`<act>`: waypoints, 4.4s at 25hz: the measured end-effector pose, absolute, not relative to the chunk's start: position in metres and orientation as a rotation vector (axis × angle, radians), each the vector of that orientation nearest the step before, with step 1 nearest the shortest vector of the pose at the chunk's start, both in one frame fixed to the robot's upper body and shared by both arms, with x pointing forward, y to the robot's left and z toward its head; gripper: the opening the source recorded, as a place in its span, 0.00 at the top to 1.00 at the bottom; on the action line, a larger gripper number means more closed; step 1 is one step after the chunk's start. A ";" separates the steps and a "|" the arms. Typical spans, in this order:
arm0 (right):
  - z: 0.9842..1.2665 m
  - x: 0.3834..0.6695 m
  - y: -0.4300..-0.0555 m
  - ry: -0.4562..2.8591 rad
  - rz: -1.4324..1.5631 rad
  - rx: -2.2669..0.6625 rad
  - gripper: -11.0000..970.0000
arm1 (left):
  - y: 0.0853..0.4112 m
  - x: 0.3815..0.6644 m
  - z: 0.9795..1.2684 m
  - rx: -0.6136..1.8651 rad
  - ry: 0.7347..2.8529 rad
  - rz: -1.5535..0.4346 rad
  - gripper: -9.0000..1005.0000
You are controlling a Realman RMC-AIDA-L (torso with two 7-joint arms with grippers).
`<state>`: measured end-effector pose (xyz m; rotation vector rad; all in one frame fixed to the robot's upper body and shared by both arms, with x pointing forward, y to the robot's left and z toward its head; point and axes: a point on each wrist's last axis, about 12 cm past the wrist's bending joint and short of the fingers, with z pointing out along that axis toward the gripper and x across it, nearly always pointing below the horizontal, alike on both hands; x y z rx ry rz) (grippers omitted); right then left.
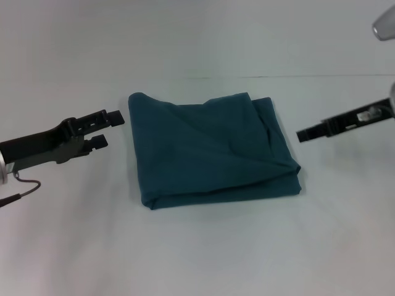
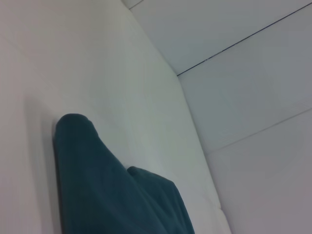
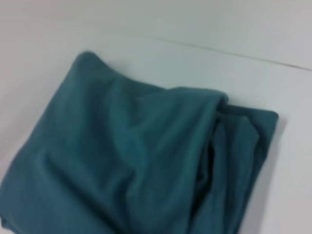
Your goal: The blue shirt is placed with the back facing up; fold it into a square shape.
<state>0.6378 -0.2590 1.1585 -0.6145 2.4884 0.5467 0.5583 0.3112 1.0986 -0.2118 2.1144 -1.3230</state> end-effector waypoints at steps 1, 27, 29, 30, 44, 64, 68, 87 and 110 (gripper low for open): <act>1.158 0.640 -0.255 2.493 0.555 -0.602 0.44 | 0.311 0.559 1.099 -0.213 2.111 -1.324 0.05; 1.125 0.645 -0.223 2.654 0.715 -0.353 0.53 | 0.311 0.560 1.097 -0.246 2.089 -1.316 0.05; 1.124 0.644 -0.222 2.656 0.718 -0.352 0.60 | 0.311 0.560 1.097 -0.250 2.089 -1.312 0.05; 1.124 0.645 -0.222 2.656 0.719 -0.354 0.63 | 0.312 0.560 1.097 -0.252 2.089 -1.310 0.05; 1.122 0.642 -0.219 2.680 0.735 -0.347 0.69 | 0.312 0.561 1.095 -0.266 2.090 -1.298 0.05; 1.129 0.641 -0.241 2.661 0.768 -0.224 0.96 | 0.312 0.560 1.094 -0.267 2.089 -1.298 0.05; 1.134 0.639 -0.253 2.646 0.767 -0.179 0.95 | 0.312 0.559 1.093 -0.269 2.090 -1.298 0.05; 1.123 0.641 -0.229 2.654 0.782 -0.227 0.80 | 0.310 0.561 1.093 -0.270 2.091 -1.306 0.05; 1.118 0.641 -0.216 2.655 0.763 -0.248 0.80 | 0.310 0.561 1.092 -0.274 2.091 -1.300 0.05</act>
